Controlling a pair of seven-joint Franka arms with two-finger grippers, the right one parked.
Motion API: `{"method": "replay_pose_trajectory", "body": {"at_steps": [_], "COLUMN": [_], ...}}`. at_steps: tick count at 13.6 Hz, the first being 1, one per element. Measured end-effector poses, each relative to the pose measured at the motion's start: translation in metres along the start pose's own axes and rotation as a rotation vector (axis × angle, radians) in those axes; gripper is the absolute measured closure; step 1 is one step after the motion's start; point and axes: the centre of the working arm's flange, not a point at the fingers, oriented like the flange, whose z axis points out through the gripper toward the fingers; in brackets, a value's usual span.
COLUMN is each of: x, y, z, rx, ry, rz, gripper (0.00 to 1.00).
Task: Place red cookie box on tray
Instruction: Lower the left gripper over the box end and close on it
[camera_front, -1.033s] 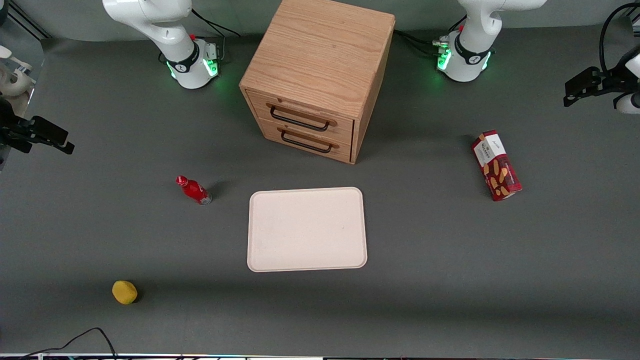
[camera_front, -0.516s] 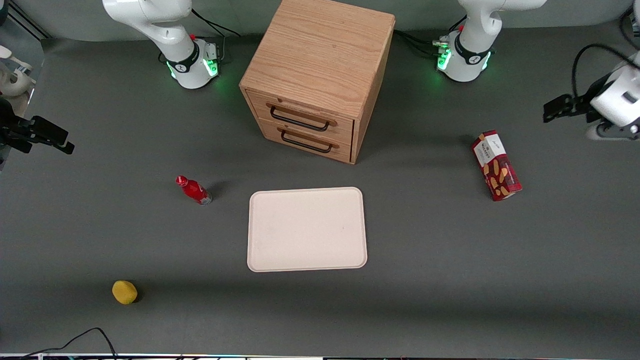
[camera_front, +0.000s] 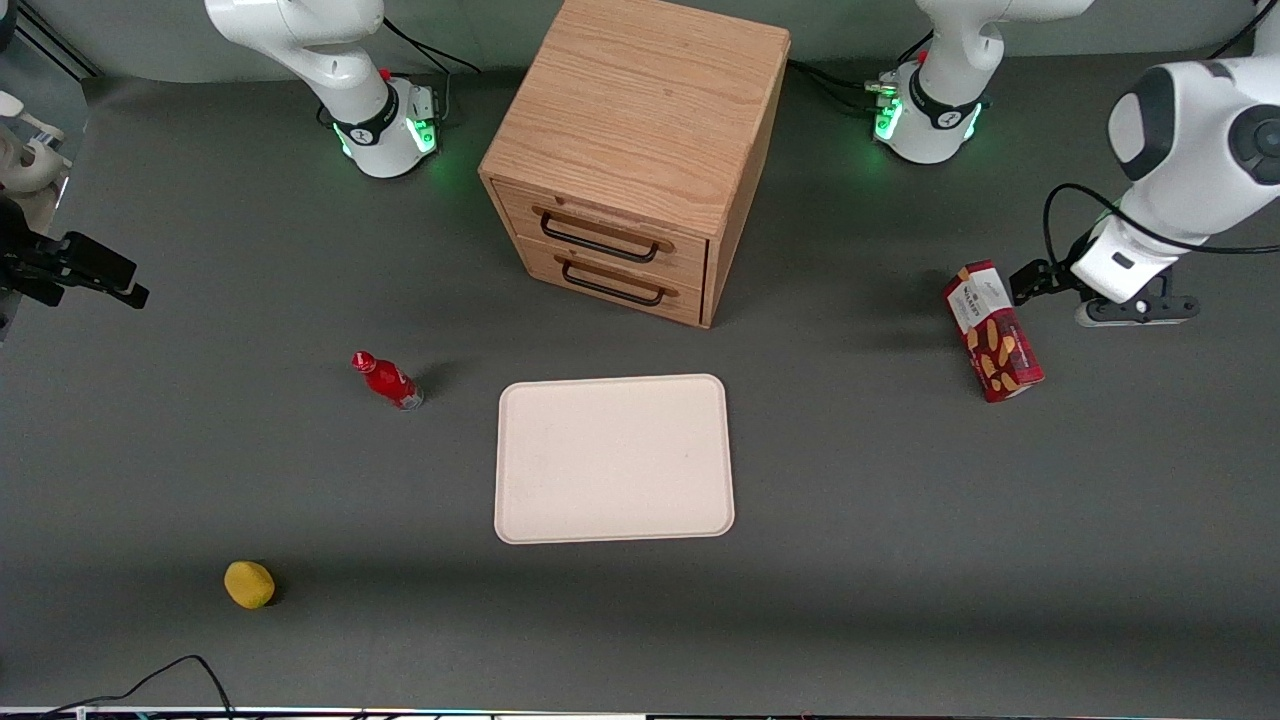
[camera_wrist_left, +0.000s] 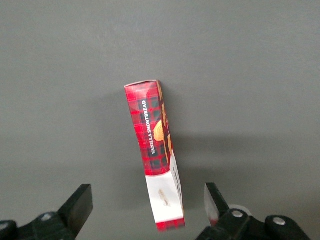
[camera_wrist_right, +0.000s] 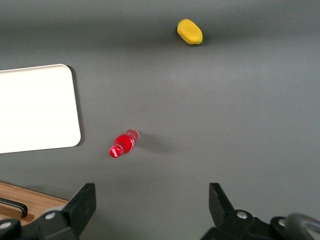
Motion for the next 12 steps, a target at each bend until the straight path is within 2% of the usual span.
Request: {"method": "replay_pose_trajectory", "body": {"at_steps": [3, 5, 9, 10, 11, 12], "x": [0.000, 0.002, 0.003, 0.003, 0.003, 0.004], "y": [-0.004, -0.004, -0.005, -0.004, -0.003, -0.001], "z": [0.056, 0.093, 0.139, 0.142, 0.142, 0.142], "rx": [-0.009, 0.001, 0.019, 0.018, 0.015, 0.011], "ry": [0.023, 0.043, 0.056, 0.054, 0.055, 0.056], "rz": [-0.036, -0.048, -0.059, -0.062, -0.065, -0.068], "gripper": [0.00, 0.00, 0.01, 0.04, 0.12, 0.12]}}
